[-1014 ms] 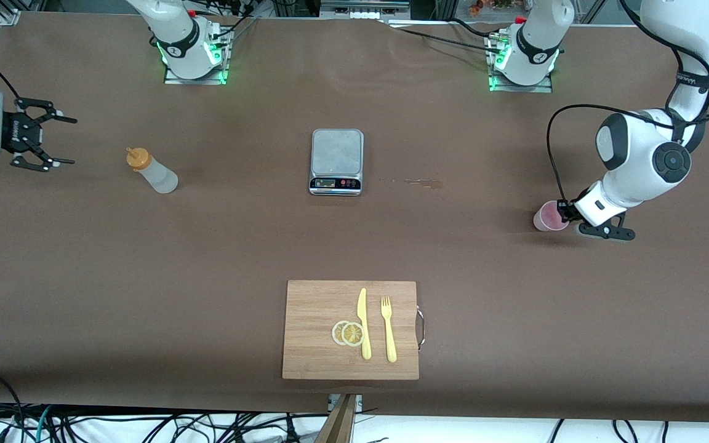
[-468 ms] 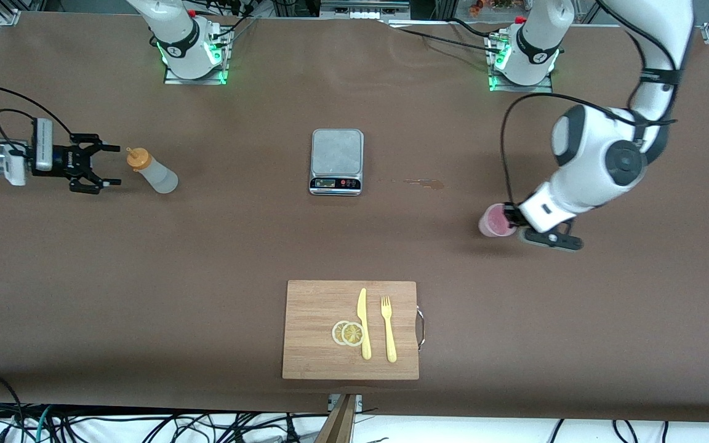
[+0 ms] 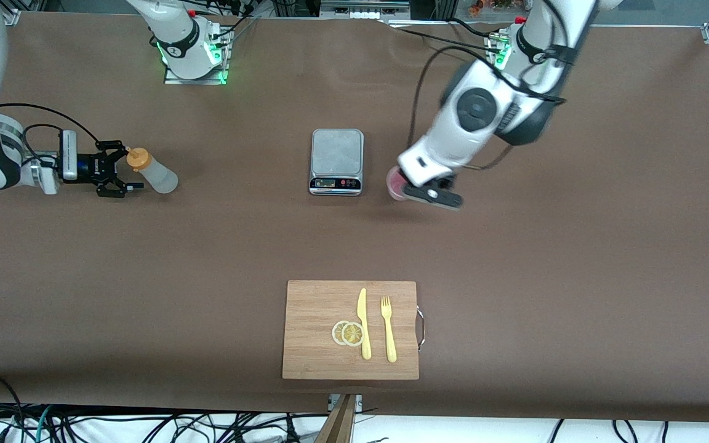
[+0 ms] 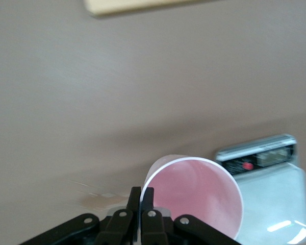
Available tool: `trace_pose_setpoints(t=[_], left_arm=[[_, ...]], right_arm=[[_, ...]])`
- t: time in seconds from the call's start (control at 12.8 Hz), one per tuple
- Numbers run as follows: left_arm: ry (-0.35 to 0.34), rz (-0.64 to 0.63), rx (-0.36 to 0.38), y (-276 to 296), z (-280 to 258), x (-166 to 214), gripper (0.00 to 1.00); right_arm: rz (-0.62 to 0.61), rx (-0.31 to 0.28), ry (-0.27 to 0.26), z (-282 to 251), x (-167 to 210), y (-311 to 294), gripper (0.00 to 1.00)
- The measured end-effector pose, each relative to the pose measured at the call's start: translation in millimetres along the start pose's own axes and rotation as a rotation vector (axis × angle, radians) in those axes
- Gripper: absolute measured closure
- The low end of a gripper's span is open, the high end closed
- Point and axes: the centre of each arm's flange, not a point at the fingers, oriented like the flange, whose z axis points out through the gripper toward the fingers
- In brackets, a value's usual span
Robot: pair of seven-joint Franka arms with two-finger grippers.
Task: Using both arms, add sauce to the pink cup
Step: 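Carry the pink cup onto the scale while the right gripper grasps the bottle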
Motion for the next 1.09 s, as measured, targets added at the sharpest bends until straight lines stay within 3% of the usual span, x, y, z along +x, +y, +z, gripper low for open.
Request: trace_pose_setpoints(t=[0.39, 1.09], left_arm=[[-0.003, -0.013, 0.002, 118, 51, -41, 0.96], [-0.005, 0.040, 0.030, 150, 90, -67, 0.96]], right_arm=[[0.006, 0.002, 0.064, 18, -5, 3, 0.00], [-0.004, -0.015, 0.123, 39, -6, 13, 0.01]])
